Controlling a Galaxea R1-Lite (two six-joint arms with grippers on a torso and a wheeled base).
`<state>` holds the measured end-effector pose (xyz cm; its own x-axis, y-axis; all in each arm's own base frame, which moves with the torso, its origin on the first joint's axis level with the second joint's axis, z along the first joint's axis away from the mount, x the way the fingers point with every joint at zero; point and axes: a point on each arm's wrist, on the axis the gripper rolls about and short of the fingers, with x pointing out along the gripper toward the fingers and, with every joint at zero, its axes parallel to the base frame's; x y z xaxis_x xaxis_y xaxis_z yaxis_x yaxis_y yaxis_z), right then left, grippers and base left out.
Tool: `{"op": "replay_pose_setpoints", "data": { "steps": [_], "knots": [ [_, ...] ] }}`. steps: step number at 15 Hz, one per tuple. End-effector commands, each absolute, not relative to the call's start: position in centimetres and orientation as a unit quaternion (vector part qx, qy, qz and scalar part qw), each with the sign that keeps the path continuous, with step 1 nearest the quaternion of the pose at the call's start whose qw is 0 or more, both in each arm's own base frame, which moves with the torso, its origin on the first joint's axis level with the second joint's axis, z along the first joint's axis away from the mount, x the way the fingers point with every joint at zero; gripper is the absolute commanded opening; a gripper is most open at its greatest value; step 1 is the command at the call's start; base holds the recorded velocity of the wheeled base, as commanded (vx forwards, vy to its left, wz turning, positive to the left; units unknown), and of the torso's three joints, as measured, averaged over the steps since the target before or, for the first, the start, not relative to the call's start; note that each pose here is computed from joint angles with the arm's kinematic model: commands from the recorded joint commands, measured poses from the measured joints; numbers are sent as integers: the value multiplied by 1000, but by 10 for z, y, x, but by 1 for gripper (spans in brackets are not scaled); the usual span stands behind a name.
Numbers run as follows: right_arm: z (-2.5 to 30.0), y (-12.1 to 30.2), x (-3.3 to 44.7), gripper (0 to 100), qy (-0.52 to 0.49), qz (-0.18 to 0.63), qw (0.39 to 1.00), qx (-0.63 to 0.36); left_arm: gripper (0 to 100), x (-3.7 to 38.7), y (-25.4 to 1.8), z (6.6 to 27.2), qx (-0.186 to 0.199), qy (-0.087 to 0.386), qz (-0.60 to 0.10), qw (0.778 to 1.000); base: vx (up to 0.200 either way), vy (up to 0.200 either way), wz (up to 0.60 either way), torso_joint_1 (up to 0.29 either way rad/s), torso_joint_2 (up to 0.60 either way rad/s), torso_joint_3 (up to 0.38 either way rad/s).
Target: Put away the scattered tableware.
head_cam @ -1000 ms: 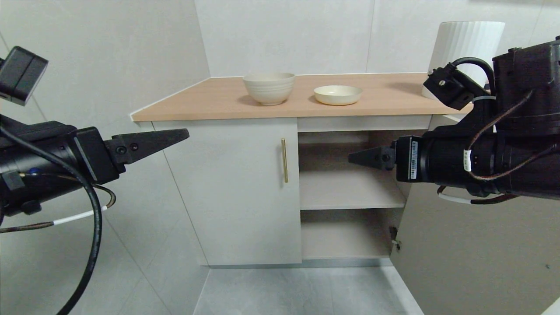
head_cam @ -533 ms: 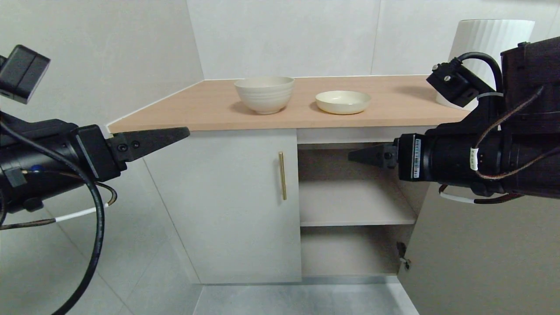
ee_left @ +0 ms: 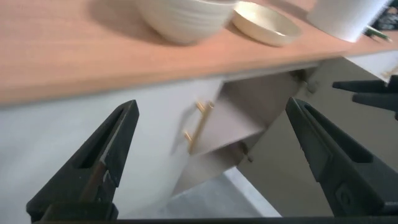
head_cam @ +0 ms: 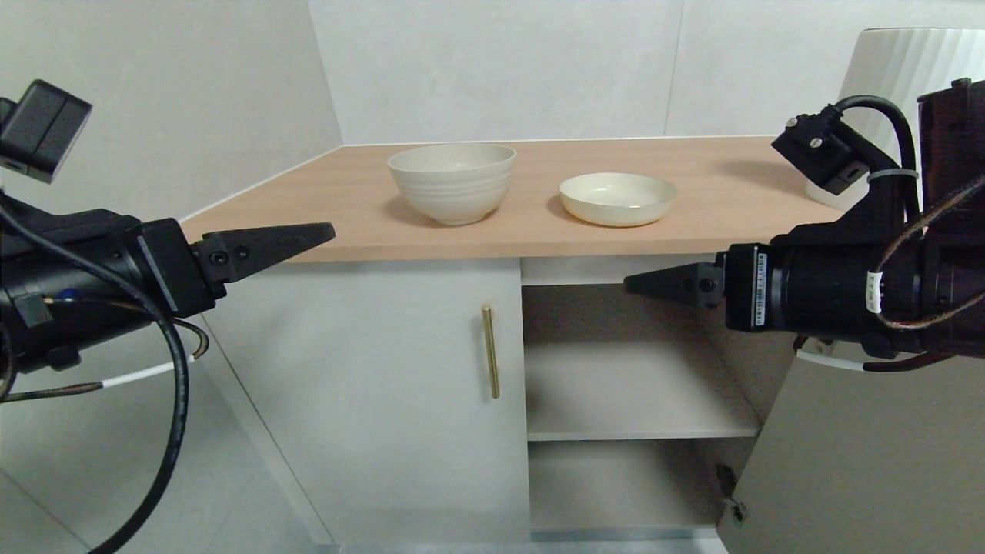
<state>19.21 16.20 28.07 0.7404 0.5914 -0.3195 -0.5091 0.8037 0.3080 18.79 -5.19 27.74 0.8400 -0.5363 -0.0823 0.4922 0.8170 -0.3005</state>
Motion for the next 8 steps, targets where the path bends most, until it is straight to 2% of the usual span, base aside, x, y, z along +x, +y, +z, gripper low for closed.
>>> {"op": "replay_pose_setpoints", "data": {
  "steps": [1,4,8],
  "knots": [
    [282,159,188,100,201,299,928,100,100,189,-52,277,-135,82,-270,950,0,0,0,0,0,0],
    [280,159,188,100,196,298,930,84,100,190,-57,280,-154,82,-281,944,0,0,0,0,0,0],
    [280,159,188,100,196,299,930,83,100,194,-58,277,-156,90,-281,943,0,0,0,0,0,0]
  ]
}}
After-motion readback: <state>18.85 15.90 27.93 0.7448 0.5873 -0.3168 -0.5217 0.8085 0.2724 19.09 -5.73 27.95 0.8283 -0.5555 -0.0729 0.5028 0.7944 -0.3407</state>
